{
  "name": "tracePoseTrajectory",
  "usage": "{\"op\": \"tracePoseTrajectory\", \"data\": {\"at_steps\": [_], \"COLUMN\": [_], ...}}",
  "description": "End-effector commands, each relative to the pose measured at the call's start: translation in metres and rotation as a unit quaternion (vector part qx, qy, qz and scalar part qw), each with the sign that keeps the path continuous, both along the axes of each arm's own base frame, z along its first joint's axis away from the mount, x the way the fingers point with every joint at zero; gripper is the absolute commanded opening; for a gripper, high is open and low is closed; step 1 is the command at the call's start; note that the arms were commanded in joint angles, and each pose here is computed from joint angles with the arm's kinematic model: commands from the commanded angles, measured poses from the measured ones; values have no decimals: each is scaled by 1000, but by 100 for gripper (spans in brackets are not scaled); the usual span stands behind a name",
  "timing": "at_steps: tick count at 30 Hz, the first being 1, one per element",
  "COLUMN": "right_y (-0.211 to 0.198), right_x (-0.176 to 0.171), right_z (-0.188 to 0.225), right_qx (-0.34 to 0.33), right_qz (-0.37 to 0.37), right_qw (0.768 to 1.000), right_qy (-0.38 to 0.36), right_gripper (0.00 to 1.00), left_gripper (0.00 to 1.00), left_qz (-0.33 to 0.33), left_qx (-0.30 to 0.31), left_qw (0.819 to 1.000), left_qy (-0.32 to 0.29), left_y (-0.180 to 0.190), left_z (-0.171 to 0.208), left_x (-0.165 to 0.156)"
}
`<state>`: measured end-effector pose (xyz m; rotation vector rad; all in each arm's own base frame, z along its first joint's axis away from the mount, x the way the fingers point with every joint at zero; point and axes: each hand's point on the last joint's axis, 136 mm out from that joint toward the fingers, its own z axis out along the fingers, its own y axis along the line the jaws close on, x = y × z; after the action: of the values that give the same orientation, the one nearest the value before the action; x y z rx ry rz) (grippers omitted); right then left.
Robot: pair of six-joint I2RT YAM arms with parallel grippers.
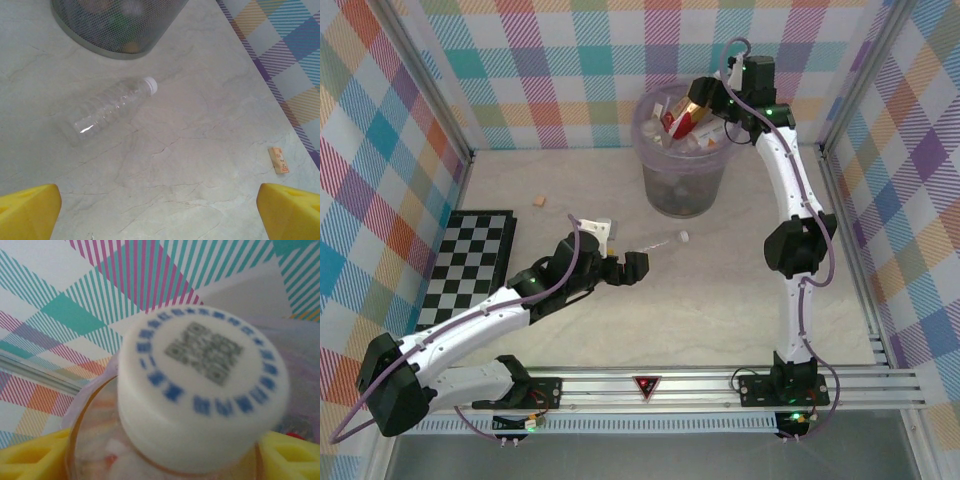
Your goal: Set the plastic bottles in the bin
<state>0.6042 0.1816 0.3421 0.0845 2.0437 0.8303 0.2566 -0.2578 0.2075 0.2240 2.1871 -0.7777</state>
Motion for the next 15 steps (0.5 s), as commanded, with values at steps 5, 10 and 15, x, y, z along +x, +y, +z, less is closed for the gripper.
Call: {"op": "tracePoseTrajectory", "data": {"at_steps": [5, 10, 15], "right_y": [-9, -35, -40], "right_x": [-25, -39, -40], "right_z": [30, 62, 67], "right_qx": [-33, -90, -109], "right_qz": [-7, -48, -53], "right_qw": [999, 993, 990], "right_qy": [-17, -57, -70], "right_gripper": [91, 93, 88], "left_gripper": [100, 100, 100], "left_qz": [1, 0, -7], "left_qx": [-1, 3, 7], "left_qw": [1000, 1000, 1000], "left_qy": [5, 6, 10], "left_y": [-1, -4, -10], "left_z": [1, -3, -5], "left_x": [-1, 1, 4]}}
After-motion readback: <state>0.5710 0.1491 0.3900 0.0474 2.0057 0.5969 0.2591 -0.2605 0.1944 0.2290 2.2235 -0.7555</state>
